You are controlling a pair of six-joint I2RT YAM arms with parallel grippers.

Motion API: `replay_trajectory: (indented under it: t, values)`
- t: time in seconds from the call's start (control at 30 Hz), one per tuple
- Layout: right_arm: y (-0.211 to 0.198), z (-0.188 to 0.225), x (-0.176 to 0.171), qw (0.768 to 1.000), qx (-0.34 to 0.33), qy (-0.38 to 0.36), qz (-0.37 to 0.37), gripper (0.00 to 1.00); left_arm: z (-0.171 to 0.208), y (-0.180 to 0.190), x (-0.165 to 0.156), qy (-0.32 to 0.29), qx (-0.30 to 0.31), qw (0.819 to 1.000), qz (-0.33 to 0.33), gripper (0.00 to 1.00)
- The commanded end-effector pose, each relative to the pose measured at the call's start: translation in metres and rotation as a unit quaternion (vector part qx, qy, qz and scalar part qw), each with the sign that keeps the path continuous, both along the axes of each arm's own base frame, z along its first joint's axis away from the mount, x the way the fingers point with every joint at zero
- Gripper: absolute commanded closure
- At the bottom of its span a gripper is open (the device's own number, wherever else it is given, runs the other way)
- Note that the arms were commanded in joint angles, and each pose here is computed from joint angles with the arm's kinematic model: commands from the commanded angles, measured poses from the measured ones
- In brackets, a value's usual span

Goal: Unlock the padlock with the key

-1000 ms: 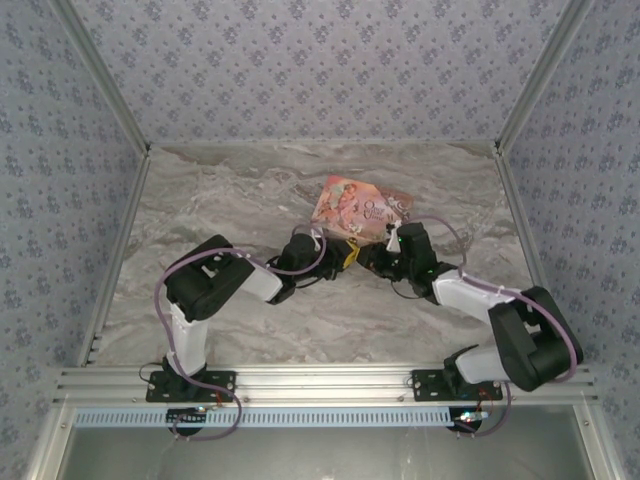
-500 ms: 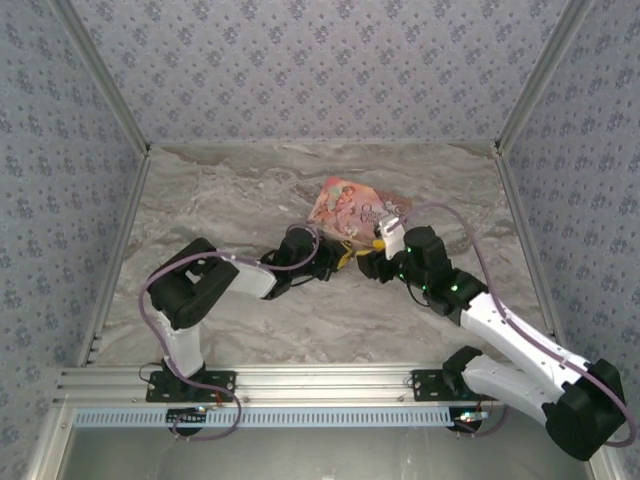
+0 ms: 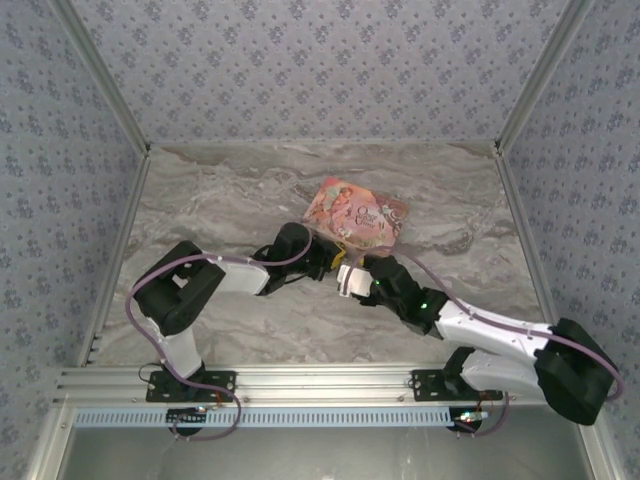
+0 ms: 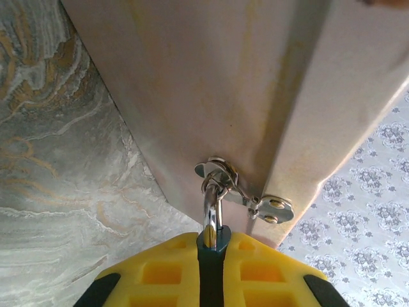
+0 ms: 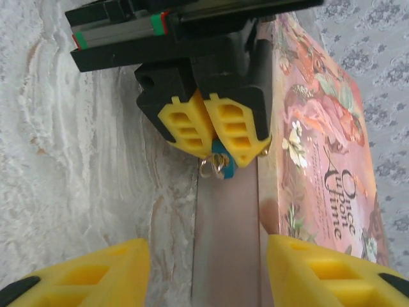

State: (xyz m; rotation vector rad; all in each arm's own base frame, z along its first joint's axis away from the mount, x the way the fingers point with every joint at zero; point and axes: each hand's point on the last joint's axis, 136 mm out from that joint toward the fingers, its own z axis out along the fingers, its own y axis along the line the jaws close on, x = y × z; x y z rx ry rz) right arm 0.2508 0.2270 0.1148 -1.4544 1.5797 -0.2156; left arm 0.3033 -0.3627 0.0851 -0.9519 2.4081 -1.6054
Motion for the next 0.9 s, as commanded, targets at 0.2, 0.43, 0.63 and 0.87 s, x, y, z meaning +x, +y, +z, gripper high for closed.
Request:
replay_trajectory:
  t: [0.2, 0.43, 0.63, 0.87]
  values:
    - [0.024, 0.003, 0.028, 0.998, -0.004, -0.064, 0.014, 0.61, 0.041, -0.011, 0.006, -0.03, -0.046, 0.998, -0.01, 1.0]
    - [0.028, -0.001, 0.041, 0.998, 0.003, -0.067, 0.006, 0.68, 0.04, -0.012, 0.005, -0.028, -0.048, 0.998, -0.011, 1.0]
    - [0.029, -0.002, 0.046, 0.998, 0.002, -0.064, 0.007, 0.7, 0.04, -0.012, 0.005, -0.027, -0.049, 0.998, -0.013, 1.0]
    - [0.029, -0.004, 0.052, 0.998, -0.002, -0.062, 0.001, 0.81, 0.039, -0.012, 0.005, -0.025, -0.05, 0.998, -0.012, 1.0]
